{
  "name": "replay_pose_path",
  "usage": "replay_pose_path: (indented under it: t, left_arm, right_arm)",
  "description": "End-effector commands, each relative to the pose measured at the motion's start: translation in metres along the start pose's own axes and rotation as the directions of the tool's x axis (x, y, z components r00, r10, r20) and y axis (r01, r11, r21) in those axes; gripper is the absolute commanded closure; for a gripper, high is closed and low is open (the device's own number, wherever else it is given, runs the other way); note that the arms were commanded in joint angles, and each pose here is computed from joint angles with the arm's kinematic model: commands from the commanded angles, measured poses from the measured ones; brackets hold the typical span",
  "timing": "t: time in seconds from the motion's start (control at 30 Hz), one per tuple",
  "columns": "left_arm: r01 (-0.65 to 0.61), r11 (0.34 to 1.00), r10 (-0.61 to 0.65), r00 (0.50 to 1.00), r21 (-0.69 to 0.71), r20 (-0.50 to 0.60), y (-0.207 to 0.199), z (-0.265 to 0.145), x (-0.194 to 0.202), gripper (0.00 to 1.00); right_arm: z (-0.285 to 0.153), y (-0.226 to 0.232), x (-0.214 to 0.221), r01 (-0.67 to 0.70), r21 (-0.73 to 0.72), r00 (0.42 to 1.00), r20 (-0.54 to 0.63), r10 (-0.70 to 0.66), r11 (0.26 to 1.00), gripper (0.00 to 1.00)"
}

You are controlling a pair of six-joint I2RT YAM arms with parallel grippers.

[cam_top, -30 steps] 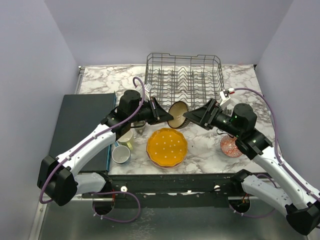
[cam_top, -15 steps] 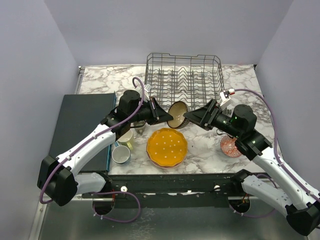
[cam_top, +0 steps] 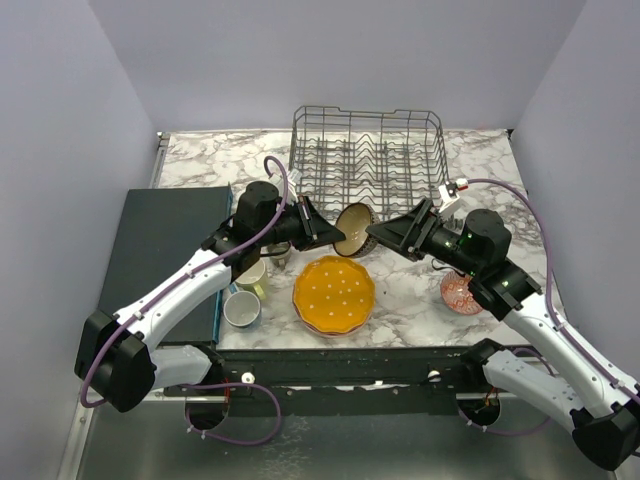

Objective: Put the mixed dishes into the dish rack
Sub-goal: Turn the bowl upside down on the dish rack.

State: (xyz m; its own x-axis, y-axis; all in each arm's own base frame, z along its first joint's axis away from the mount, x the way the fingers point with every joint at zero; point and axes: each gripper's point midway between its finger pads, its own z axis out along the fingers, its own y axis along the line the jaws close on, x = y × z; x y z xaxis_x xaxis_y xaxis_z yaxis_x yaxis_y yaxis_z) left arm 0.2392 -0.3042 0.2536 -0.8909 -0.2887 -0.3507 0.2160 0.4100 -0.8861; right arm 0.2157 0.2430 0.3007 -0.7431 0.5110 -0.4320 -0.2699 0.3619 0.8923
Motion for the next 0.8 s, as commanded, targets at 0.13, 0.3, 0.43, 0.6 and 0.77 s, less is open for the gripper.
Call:
replay_pose_path:
  t: [0.13, 0.3, 0.43, 0.6, 0.77]
  left_arm:
    - [-0.043, 0.996, 0.043, 0.999, 0.08, 0.004, -0.018, -0.002, -0.002, 1.0]
    - [-0.041, 0.997, 0.041, 0.999, 0.068, 0.001, -0.015, -0.001, -0.002, 0.92]
    - [-0.041, 0.997, 0.041, 0.999, 0.062, 0.003, -0.013, 0.0, -0.002, 0.81]
    - [-0.045, 0.997, 0.044, 0.999, 0.058, 0.005, -0.012, 0.0, -0.002, 0.76]
    - [-0.046, 0.997, 0.046, 0.999, 0.057, 0.002, -0.011, 0.001, -0.002, 0.76]
  right_arm:
    - [0.001, 0.006, 0.0, 0.016, -0.036, 1.0, 0.0, -0.016, 0.999, 0.65]
    - [0.0, 0.006, -0.002, 0.025, -0.03, 1.0, 0.009, -0.025, 0.999, 0.66]
    - [-0.003, 0.008, -0.008, 0.048, -0.013, 0.998, 0.036, -0.047, 0.999, 0.66]
    - [-0.005, 0.01, -0.013, 0.065, 0.0, 0.996, 0.058, -0.064, 0.998, 0.67]
    - [-0.003, 0.01, -0.014, 0.067, 0.0, 0.996, 0.061, -0.067, 0.998, 0.67]
